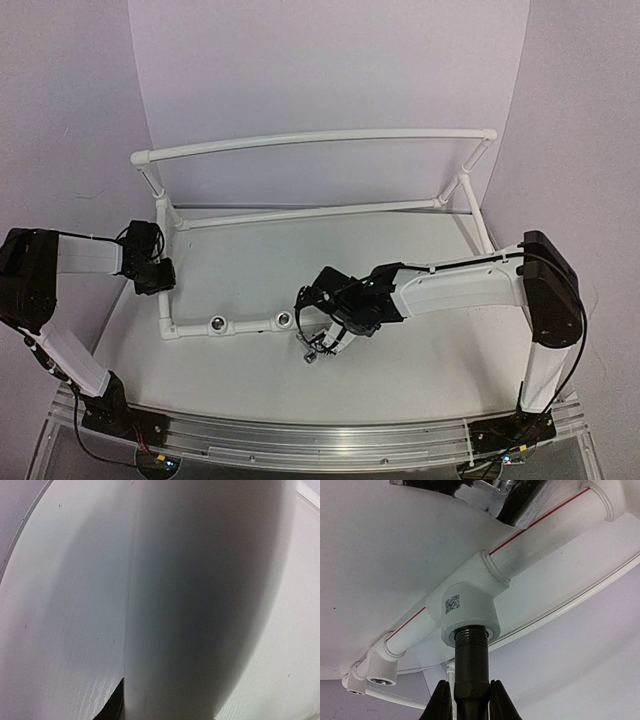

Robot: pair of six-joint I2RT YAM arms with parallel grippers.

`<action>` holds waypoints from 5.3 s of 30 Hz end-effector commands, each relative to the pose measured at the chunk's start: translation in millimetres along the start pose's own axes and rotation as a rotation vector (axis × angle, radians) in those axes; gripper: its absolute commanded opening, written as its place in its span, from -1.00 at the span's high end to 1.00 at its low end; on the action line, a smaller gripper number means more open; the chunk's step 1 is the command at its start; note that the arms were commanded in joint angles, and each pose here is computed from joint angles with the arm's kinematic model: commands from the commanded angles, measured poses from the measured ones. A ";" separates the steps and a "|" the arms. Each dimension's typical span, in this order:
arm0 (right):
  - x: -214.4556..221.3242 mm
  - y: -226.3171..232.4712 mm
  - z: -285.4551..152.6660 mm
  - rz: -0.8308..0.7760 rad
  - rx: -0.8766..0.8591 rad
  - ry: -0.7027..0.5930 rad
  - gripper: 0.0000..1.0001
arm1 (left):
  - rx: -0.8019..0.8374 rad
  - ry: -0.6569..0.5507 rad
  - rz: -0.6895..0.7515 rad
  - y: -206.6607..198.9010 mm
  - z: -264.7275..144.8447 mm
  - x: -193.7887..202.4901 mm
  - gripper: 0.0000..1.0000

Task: Install the water faucets

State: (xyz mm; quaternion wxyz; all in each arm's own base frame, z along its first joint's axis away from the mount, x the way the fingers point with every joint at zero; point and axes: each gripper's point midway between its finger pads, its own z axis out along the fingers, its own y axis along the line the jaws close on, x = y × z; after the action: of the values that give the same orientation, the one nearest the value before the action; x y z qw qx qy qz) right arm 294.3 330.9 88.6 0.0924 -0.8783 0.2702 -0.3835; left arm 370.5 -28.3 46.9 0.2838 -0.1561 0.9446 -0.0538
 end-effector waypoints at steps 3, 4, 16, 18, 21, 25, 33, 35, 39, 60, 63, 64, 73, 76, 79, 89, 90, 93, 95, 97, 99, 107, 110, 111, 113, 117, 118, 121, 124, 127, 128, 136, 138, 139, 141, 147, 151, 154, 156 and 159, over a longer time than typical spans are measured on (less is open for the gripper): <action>2.7 7.9 13.1 -0.011 -0.013 0.036 1.00 | 0.051 0.062 -0.350 -7.0 10.0 8.3 0.99; -0.3 6.6 11.9 -0.004 -0.009 0.033 1.00 | 0.051 0.062 -0.349 -7.0 10.2 8.2 1.00; -17.5 -1.7 6.4 0.147 -0.038 -0.032 1.00 | 0.054 0.064 -0.350 -8.1 11.7 7.5 0.99; -19.2 -2.1 5.8 0.149 -0.045 -0.039 1.00 | 0.054 0.065 -0.352 -8.3 12.3 7.1 1.00; -20.1 -3.2 5.8 0.153 -0.046 -0.042 1.00 | 0.055 0.064 -0.352 -8.6 12.0 6.5 1.00; -26.9 -6.6 5.7 0.207 -0.068 -0.075 1.00 | 0.056 0.063 -0.351 -9.0 11.0 5.8 1.00; -40.5 -15.7 1.0 0.365 -0.147 -0.149 1.00 | 0.056 0.064 -0.351 -8.5 11.8 6.8 1.00; -42.8 -16.1 1.1 0.400 -0.169 -0.157 1.00 | 0.057 0.064 -0.351 -8.8 11.9 6.9 0.99; -47.4 -18.6 -0.4 0.458 -0.198 -0.177 1.00 | 0.059 0.064 -0.351 -9.2 11.4 6.5 1.00; -45.3 -30.8 2.2 0.832 -0.276 -0.215 1.00 | 0.059 0.061 -0.354 -9.9 9.7 3.8 0.99; -45.7 -33.4 3.0 0.918 -0.285 -0.219 1.00 | 0.059 0.061 -0.356 -10.1 9.8 3.9 1.00; -45.3 -34.9 3.9 0.946 -0.285 -0.219 1.00 | 0.060 0.059 -0.356 -10.3 9.6 3.1 1.00; -43.0 -42.4 8.4 1.184 -0.321 -0.217 1.00 | 0.060 0.059 -0.357 -11.0 8.9 1.5 1.00; -45.3 -38.4 10.4 1.243 -0.362 -0.227 1.00 | 0.062 0.057 -0.358 -11.5 8.5 0.4 1.00; -43.1 -39.9 11.8 1.316 -0.391 -0.242 1.00 | 0.061 0.058 -0.361 -11.7 9.1 0.1 1.00; -49.9 -50.0 9.9 1.529 -0.477 -0.287 1.00 | 0.052 0.060 -0.361 -9.9 8.9 1.2 1.00; -50.0 -50.2 10.8 1.555 -0.492 -0.290 1.00 | 0.051 0.059 -0.361 -9.7 8.6 1.1 1.00; -47.7 -52.2 13.3 1.628 -0.531 -0.303 1.00 | 0.049 0.059 -0.359 -9.2 8.5 1.5 1.00; -46.7 -53.5 13.9 1.680 -0.570 -0.321 1.00 | 0.047 0.059 -0.359 -9.0 8.7 1.7 1.00; -47.9 -52.9 13.2 1.703 -0.593 -0.328 1.00 | 0.047 0.060 -0.360 -8.8 9.0 1.9 0.99; -50.5 -53.3 9.4 1.710 -0.614 -0.347 0.92 | 0.047 0.059 -0.362 -8.8 8.8 1.7 1.00; -50.2 -56.8 3.9 1.719 -0.623 -0.371 0.43 | 0.046 0.060 -0.361 -8.7 9.2 1.9 1.00; -50.6 -56.8 4.2 1.720 -0.625 -0.372 0.37 | 0.046 0.062 -0.362 -8.6 9.4 2.2 0.99; -51.0 -56.5 4.2 1.719 -0.627 -0.373 0.34 | 0.047 0.062 -0.361 -8.7 9.4 2.5 1.00; -50.5 -57.7 3.6 1.716 -0.622 -0.377 0.32 | 0.045 0.062 -0.361 -8.2 9.6 3.0 0.99; -46.8 -60.5 2.7 1.714 -0.604 -0.380 0.17 | 0.048 0.063 -0.361 -8.9 9.9 3.1 1.00; -45.7 -61.3 2.4 1.713 -0.596 -0.379 0.16 | 0.047 0.063 -0.361 -8.8 10.1 3.3 0.99; -42.9 -61.2 2.6 1.714 -0.584 -0.371 0.16 | 0.047 0.062 -0.361 -8.9 10.0 2.7 0.99; -38.0 -60.4 3.4 1.704 -0.557 -0.357 0.18 | 0.047 0.060 -0.360 -8.9 9.2 2.1 1.00; -29.2 -62.4 1.7 1.697 -0.512 -0.352 0.19 | 0.046 0.060 -0.360 -8.6 9.8 1.8 0.99; -26.3 -64.6 0.1 1.680 -0.491 -0.359 0.19 | 0.047 0.061 -0.360 -9.0 9.9 1.8 1.00; -20.9 -65.7 -5.0 1.658 -0.465 -0.379 0.28 | 0.049 0.058 -0.358 -9.7 7.8 -0.3 1.00; -18.0 -64.6 -6.9 1.659 -0.459 -0.380 0.32 | 0.047 0.057 -0.356 -9.3 7.5 0.3 0.99; -16.2 -64.7 -7.6 1.661 -0.455 -0.383 0.36 | 0.047 0.057 -0.357 -9.3 7.5 0.2 1.00; -11.6 -66.0 -11.3 1.669 -0.444 -0.394 0.41 | 0.046 0.059 -0.357 -9.1 7.6 0.7 1.00; 4.2 -66.2 -17.0 1.699 -0.418 -0.411 0.76 | 0.047 0.054 -0.355 -9.6 6.5 -1.6 1.00; 12.1 -65.3 -15.0 1.727 -0.415 -0.432 1.00 | 0.049 0.054 -0.352 -10.4 6.0 -2.5 1.00; 16.2 -68.8 -14.8 1.755 -0.429 -0.473 1.00 | 0.047 0.050 -0.348 -9.9 4.2 -3.1 0.97; 17.7 -77.2 -20.9 1.769 -0.440 -0.538 1.00 | 0.060 0.041 -0.341 -11.6 -0.4 -5.2 0.87; 26.9 -98.0 -36.3 1.803 -0.444 -0.665 1.00 | 0.109 0.002 -0.310 -19.9 -18.0 -16.7 0.50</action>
State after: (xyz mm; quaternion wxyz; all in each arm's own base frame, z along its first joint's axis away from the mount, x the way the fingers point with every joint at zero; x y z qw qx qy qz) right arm 317.9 375.6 103.1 0.1953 -0.4179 0.8849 0.0640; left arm 372.6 -29.6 48.1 0.2772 -0.1547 0.9466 -0.0565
